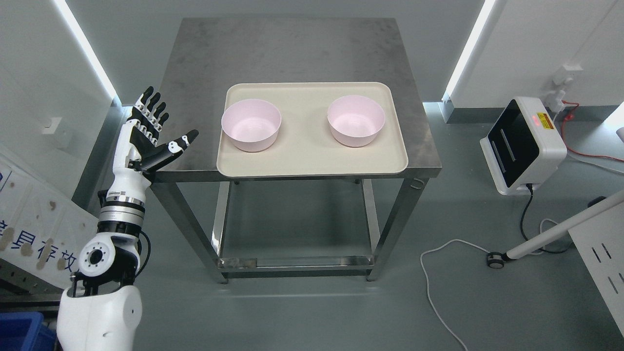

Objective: Stack pink IKEA bowls on left shelf middle
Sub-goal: 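Reach the left hand toward the pink bowl nearer the left arm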

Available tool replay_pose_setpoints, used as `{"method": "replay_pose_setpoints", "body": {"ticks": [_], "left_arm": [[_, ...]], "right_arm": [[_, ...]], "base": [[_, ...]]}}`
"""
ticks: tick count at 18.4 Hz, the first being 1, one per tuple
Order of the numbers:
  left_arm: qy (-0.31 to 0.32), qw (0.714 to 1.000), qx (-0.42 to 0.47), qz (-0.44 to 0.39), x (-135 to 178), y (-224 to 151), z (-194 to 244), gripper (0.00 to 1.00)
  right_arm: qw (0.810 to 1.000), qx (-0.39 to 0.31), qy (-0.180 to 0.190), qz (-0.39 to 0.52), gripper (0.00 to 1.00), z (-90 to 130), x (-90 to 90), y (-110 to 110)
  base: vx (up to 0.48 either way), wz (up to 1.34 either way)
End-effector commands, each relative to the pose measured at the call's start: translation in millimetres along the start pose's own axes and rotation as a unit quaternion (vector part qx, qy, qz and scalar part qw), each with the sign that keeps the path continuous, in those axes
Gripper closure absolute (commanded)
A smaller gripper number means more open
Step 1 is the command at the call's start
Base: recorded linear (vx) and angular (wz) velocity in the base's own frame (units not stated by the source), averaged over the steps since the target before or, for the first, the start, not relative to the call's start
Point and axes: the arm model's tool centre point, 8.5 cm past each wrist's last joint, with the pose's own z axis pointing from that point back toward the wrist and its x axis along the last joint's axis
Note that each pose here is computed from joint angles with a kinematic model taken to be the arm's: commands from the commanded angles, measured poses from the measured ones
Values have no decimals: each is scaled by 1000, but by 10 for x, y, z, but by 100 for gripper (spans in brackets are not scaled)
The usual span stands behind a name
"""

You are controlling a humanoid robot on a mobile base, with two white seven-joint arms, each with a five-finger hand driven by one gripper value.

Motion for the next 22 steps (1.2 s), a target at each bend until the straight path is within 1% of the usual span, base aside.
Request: {"method": "replay_pose_setpoints", "body": {"ticks": [1,3,5,6,8,10,12,16,19,22], "left_arm": [[2,997,-62,-44,10,-453,-184,0],[-2,992,-92,-81,71,-708,-460,0],[2,987,-121,-103,68,-925,-664,0],[8,983,-139,-117,38,-1038,-730,0],[32,969,-180,-168,-136,-1245,-787,0],[52,958,-199,-200,-243,-1302,-862,2],[68,954,-197,-213,-320,-1247,-920,5],[95,948,-180,-244,-409,-1031,-1048,5],[93,958,-144,-232,-310,-708,-1096,5],[75,974,-125,-176,-95,-418,-1116,6]], "right_arm": [[1000,-9,-2,-6,0,-6,-72,-114],[1000,-9,-2,-5,0,-6,-72,-114],[1000,-9,-3,-6,0,-6,-71,-114],[1000,-9,-3,-5,0,-6,-71,-114],[1000,-9,-3,-5,0,-6,-71,-114],[1000,-9,-2,-6,0,-6,-72,-114],[1000,-9,-2,-6,0,-6,-72,-114],[1000,-9,-2,-5,0,-6,-72,-114],[1000,-9,-3,-6,0,-6,-71,-114],[1000,-9,-3,-5,0,-6,-71,-114]], "base": [[0,0],[0,0],[0,0],[0,0],[0,0],[0,0],[0,0],[21,0],[39,0],[61,0]]}}
